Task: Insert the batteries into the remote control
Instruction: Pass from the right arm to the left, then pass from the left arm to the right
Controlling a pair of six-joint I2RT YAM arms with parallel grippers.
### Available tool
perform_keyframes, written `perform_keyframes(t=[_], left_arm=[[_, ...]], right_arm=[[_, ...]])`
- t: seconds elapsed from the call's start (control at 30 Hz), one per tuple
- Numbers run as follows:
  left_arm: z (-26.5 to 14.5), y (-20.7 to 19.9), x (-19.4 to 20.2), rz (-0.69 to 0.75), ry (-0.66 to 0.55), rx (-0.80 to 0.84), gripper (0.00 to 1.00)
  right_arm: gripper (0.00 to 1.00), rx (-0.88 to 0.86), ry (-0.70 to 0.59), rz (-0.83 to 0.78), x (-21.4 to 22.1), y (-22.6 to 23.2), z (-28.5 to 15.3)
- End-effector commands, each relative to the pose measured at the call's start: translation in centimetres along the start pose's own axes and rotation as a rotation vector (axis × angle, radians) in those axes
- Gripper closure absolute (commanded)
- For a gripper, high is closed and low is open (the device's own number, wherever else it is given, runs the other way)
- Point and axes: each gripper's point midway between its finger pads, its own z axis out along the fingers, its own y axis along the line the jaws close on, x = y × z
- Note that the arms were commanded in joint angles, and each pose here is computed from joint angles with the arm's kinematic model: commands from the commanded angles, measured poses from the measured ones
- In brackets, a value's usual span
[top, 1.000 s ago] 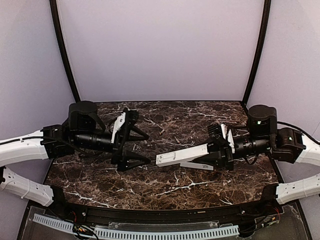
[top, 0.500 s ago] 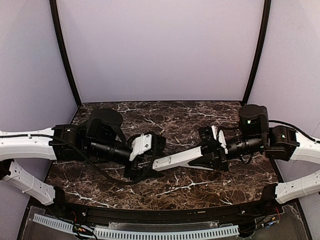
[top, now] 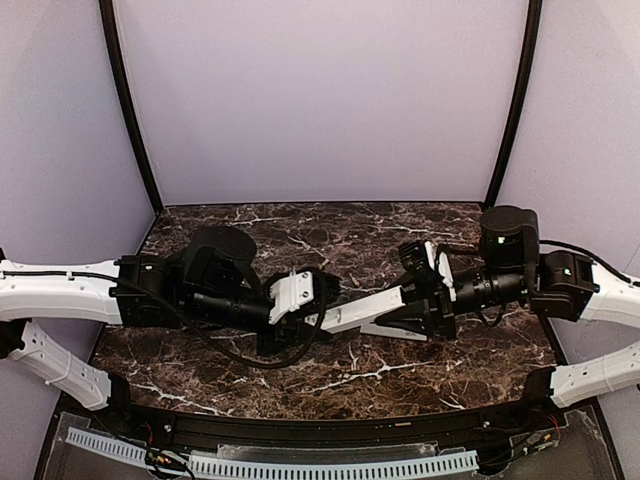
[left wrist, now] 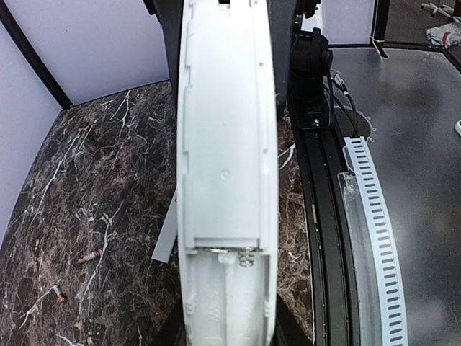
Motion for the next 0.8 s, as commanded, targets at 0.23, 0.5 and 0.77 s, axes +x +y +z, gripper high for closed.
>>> perform_keyframes(t=[0.23,0.5,0.77], left_arm=[[-1.8,6.6,-0.5,-0.185,-0.085,-0.391,0.99],[-2.9,9.1,-0.9,-0.296,-0.156,-0.545,1.00],[-1.0,9.5,-0.5,-0.328,-0.109,-0.564,1.00]], right_arm=[[0.03,0.301,-0.171,0.323,-3.4,-6.3,-3.1],[0.01,0.405,-0.256,0.594,-3.8,-9.1,-3.3],[0.02,0.405,-0.274,0.657,-5.6,-11.6,-0.7]])
